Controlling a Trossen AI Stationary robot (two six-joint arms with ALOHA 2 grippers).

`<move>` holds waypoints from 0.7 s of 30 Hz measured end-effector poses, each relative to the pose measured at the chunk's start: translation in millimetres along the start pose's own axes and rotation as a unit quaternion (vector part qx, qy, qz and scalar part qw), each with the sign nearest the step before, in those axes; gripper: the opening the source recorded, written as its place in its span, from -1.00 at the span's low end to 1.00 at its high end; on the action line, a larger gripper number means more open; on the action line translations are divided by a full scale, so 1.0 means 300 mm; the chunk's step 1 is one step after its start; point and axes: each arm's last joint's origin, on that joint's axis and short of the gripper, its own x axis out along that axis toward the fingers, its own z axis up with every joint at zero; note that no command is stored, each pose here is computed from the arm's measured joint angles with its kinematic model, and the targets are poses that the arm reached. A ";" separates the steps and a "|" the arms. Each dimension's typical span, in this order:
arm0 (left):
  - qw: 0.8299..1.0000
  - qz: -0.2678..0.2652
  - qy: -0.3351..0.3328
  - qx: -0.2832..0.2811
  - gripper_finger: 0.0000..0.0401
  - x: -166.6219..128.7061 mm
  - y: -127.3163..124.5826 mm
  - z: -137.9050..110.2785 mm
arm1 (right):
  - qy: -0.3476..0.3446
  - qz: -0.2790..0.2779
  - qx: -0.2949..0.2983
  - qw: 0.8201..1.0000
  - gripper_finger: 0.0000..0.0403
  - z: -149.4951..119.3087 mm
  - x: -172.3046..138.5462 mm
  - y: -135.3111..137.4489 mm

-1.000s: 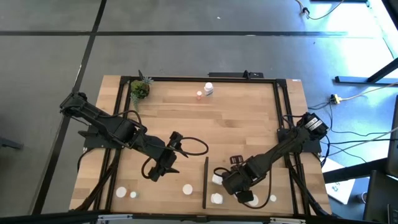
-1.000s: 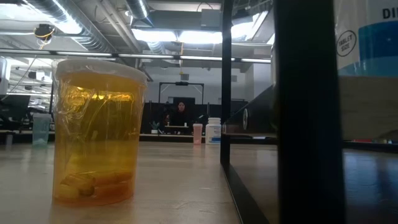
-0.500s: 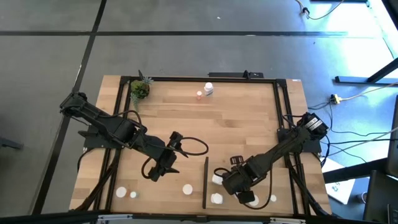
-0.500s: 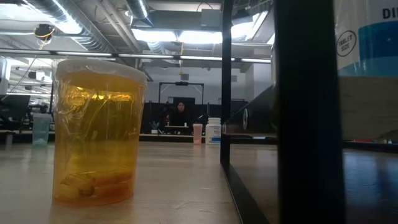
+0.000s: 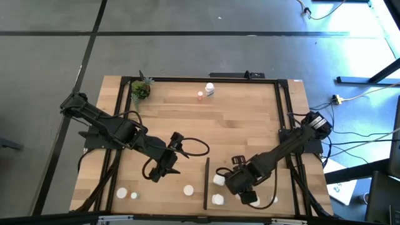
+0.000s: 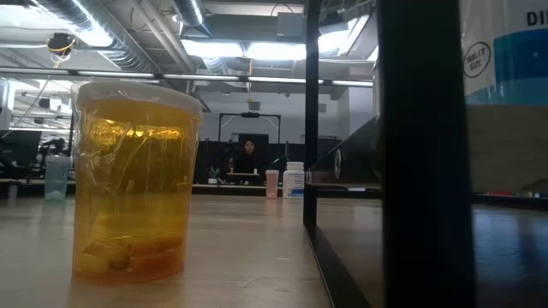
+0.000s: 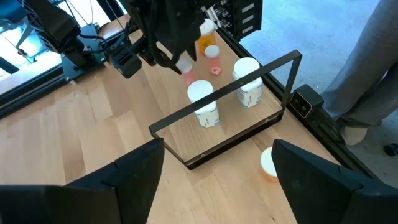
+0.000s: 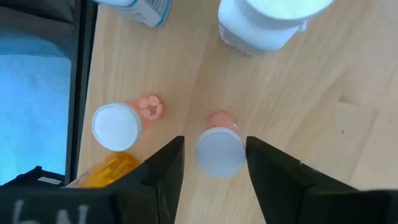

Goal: Pick and place medicine bottles onto shelf by color
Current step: Put the top right pink pill bottle on the shelf

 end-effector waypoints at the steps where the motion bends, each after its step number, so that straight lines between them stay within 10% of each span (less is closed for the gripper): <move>1: 1.000 0.000 0.000 0.000 0.46 0.000 0.000 0.000 | -0.002 0.001 0.000 1.000 -0.14 -0.001 -0.005 0.000; 21: 1.000 0.000 0.002 -0.019 0.46 -0.001 0.000 -0.001 | -0.131 0.004 -0.031 0.991 -0.14 0.112 -0.313 -0.031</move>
